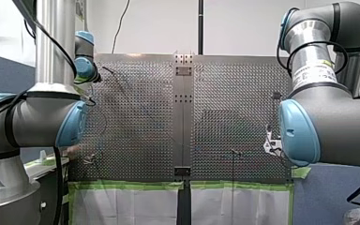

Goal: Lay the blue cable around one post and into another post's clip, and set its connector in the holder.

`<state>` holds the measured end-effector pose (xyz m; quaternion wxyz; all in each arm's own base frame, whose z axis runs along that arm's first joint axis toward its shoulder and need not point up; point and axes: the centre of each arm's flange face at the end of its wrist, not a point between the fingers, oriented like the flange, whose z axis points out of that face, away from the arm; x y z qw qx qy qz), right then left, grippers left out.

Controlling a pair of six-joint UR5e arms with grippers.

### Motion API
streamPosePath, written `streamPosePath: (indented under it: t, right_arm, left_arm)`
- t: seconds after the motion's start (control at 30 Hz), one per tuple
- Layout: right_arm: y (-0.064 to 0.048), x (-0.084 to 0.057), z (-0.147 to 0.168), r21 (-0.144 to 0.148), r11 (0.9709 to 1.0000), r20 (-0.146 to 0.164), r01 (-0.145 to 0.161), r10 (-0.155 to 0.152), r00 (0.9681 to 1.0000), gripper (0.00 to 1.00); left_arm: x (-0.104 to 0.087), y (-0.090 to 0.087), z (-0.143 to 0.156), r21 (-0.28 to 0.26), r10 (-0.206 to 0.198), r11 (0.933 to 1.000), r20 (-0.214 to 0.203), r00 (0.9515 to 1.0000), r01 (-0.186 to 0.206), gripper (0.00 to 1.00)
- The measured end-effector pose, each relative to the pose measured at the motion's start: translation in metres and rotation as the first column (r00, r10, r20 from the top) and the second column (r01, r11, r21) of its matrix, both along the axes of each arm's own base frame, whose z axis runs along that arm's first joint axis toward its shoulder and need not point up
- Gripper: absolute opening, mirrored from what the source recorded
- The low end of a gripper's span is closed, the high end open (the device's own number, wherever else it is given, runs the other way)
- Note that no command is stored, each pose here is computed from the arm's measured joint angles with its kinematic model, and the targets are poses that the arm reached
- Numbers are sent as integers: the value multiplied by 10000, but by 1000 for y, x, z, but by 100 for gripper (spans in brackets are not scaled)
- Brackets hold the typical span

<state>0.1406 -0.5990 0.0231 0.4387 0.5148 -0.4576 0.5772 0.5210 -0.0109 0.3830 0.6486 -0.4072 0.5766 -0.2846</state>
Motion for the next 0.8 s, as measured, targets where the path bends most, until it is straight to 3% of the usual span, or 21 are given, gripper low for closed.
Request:
streamPosePath:
  t: [0.27,0.57,0.8]
  right_arm:
    - [0,0,0,7,10000,28,-2,2,10000,0]
    - [0,0,0,8,10000,38,-2,2,10000,0]
    - [0,0,0,9,10000,40,-2,2,10000,0]
  left_arm:
    - [-11,-4,-16,-29,-18,10000,-564,9984,17,100]
    - [-22,-8,-4,177,-34,9998,-389,9992,41,100]
    - [-26,-8,-6,380,120,9992,-575,9983,-99,100]
